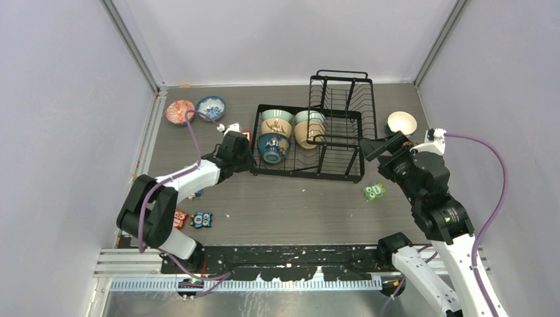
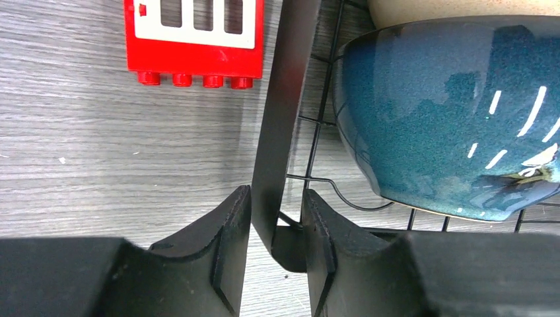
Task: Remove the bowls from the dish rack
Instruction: Adjust the dish rack at the center of the board.
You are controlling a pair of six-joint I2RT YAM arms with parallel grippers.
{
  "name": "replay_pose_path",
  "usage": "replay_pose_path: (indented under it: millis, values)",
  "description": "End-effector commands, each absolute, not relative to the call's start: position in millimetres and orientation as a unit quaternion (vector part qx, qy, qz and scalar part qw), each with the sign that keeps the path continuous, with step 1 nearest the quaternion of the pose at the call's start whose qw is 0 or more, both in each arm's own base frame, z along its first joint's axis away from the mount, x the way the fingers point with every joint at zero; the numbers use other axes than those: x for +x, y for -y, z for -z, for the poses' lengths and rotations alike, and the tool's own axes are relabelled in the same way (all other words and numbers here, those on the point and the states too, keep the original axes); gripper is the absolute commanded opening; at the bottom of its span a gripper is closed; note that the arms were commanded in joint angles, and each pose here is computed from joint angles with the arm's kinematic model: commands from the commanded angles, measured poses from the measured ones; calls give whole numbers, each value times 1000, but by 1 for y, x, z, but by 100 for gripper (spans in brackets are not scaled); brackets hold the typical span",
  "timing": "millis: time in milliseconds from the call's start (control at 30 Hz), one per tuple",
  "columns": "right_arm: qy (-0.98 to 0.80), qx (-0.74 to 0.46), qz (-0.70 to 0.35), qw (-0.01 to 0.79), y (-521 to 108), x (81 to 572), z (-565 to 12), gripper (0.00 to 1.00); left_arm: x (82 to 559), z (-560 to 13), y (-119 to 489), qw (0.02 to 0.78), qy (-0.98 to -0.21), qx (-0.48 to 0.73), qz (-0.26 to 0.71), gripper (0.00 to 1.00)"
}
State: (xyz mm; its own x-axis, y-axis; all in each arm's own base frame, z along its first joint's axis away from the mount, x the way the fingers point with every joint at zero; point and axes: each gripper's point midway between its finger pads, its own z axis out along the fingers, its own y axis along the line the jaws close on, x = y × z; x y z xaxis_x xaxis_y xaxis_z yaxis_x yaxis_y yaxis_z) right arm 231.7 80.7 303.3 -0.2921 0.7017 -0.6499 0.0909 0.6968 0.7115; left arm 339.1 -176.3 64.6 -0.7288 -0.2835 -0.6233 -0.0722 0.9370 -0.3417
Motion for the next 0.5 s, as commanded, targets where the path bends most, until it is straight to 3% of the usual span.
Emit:
replay_pose_path:
  millis: [0, 300, 467]
  values:
    - [-745, 289, -275, 534, -77, 242, -306, 94, 348, -66, 185, 371, -909, -100, 161, 35]
    - [-749, 324, -222, 535, -61, 255, -283, 92, 346, -59, 189, 364, -914, -92, 154, 28]
    - [-743, 335, -207, 541, -57, 266, -281, 88, 343, -55, 193, 360, -917, -85, 152, 13]
